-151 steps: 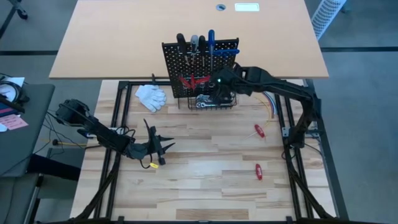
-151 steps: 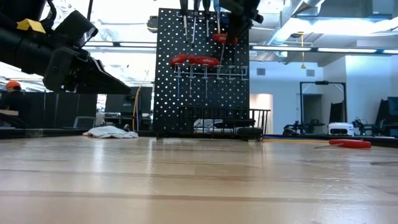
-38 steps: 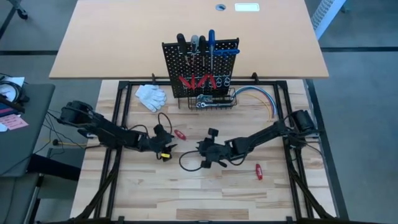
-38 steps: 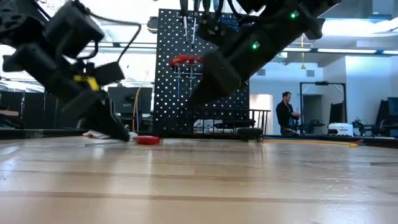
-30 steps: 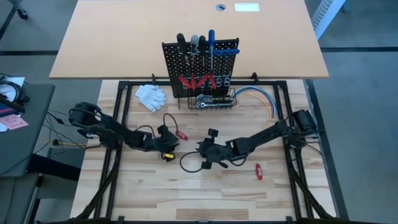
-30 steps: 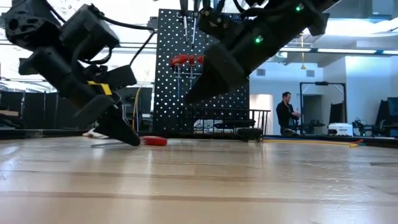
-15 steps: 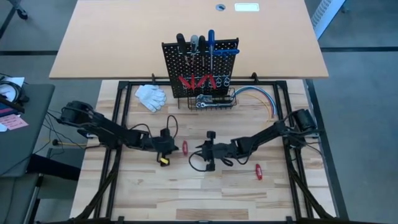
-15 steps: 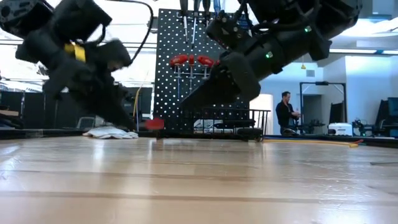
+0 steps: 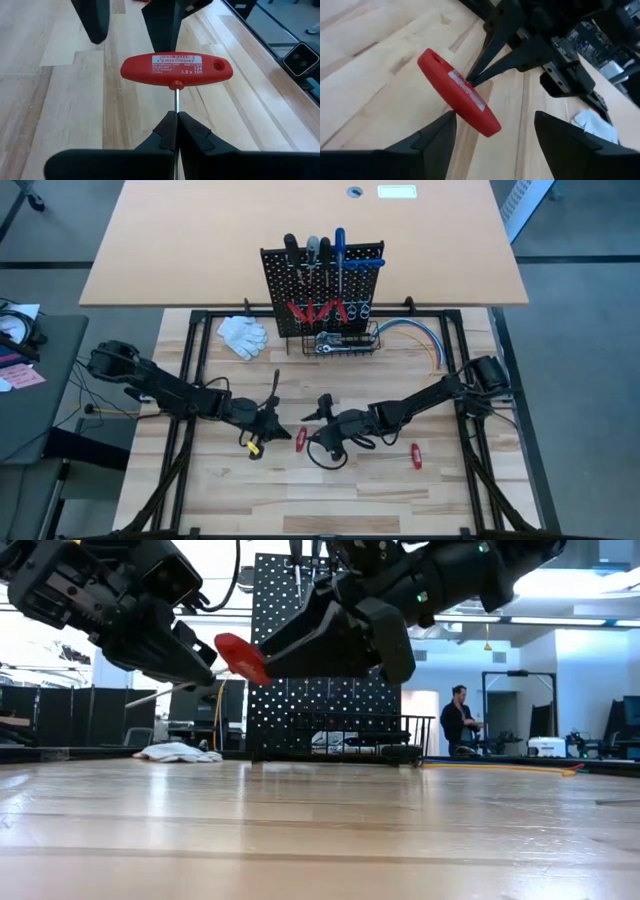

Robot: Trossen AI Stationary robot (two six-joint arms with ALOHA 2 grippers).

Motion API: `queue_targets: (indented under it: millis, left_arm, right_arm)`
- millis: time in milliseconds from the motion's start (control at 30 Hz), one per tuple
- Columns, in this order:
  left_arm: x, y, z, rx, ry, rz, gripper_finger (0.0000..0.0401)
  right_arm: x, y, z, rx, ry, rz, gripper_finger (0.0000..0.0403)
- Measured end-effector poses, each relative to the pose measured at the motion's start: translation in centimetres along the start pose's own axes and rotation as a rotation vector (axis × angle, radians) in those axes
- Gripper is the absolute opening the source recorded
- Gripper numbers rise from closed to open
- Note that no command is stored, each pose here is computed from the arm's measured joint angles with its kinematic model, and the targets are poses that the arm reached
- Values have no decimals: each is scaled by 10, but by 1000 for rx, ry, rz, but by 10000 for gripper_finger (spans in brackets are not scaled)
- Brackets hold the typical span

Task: Hang tools onto peg board
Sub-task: Hang the red allen wrench on the pegboard

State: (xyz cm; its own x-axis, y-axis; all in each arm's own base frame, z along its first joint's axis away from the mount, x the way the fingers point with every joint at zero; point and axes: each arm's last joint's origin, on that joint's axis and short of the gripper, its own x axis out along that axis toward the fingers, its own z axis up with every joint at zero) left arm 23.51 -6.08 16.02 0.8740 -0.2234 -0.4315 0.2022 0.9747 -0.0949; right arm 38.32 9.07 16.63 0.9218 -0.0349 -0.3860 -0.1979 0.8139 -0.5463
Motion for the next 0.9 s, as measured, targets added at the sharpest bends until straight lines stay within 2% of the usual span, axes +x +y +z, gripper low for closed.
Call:
queue_targets:
  millis: [300,400,533,600,700,800,900]
  left_arm:
    - [0,0,1,-11,-15,-2,0]
    - [0,-1,1,-10,-15,-2,0]
    - [0,0,1,-10,-13,3,0]
    - [0,0,1,-10,-14,14,0]
    - [0,1,1,-19,-10,36,0]
    - [0,2,1,-21,-1,82,13]
    - [-1,5,-12,-12,105,155,49]
  right_arm:
    - [20,18,-1,-78,22,35,267]
    - [25,19,6,-78,13,31,236]
    - [24,19,12,-73,65,24,164]
    - [22,20,13,-17,90,8,121]
    - [18,17,15,140,118,-33,57]
    - [6,10,19,234,180,-23,47]
    - [-19,-2,24,293,295,-67,47]
